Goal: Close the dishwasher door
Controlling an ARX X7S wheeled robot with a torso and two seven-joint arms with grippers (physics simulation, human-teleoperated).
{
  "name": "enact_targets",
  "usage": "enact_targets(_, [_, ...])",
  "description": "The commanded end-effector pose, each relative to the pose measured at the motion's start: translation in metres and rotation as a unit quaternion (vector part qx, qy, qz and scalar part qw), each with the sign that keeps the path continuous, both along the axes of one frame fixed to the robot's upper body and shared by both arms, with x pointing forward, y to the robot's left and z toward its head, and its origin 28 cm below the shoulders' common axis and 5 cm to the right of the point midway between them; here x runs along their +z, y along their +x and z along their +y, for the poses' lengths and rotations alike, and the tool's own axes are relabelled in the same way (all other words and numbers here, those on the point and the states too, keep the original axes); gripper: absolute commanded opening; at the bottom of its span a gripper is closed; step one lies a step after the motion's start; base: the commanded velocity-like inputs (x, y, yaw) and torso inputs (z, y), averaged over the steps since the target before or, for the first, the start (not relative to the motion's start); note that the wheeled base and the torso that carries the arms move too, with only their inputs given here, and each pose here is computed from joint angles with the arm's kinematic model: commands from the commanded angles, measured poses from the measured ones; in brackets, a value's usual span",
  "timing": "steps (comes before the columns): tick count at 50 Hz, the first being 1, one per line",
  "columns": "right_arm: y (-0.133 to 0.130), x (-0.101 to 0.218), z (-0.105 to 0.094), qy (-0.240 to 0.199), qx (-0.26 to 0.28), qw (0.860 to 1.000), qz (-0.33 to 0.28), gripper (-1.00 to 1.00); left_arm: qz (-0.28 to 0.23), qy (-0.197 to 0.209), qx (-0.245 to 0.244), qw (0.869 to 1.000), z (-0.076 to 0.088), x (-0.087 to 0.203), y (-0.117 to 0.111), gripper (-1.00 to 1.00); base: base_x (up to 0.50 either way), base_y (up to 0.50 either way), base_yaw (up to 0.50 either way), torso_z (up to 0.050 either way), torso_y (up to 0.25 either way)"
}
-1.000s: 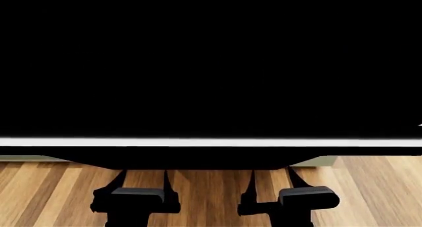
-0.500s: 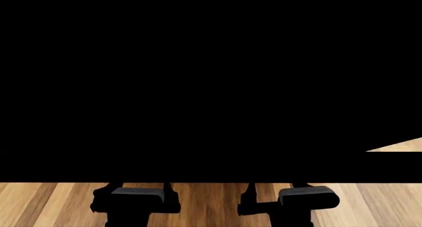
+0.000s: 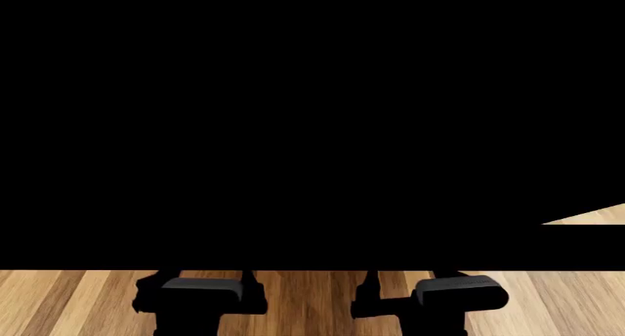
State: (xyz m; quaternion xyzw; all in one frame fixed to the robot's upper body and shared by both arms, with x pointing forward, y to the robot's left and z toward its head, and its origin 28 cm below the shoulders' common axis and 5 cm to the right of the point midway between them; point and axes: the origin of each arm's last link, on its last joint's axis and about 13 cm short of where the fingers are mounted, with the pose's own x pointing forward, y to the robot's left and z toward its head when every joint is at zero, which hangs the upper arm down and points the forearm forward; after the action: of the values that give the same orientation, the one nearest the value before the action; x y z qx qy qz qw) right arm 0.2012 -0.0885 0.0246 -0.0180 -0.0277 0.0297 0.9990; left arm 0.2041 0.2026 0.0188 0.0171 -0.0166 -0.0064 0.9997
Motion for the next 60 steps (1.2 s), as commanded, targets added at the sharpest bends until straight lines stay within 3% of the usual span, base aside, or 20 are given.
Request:
enact_targets(1, [-0.001, 0.005, 0.000, 0.010, 0.007, 1.000, -0.015, 1.00, -0.024, -0.005, -0.005, 1.000, 0.001, 0.002, 0.002, 1.00, 0.00, 0.00, 0.00, 0.000, 0.000])
enact_targets(17, [0.000, 0.004, 0.003, 0.019, 0.022, 0.997, -0.068, 1.00, -0.069, -0.014, -0.005, 0.997, 0.002, 0.001, 0.006, 1.00, 0.00, 0.00, 0.00, 0.000, 0.000])
enact_targets(60, [0.022, 0.013, 0.003, 0.012, 0.009, 0.995, -0.102, 1.00, -0.123, -0.009, 0.005, 0.992, 0.003, 0.011, 0.028, 1.00, 0.00, 0.00, 0.00, 0.000, 0.000])
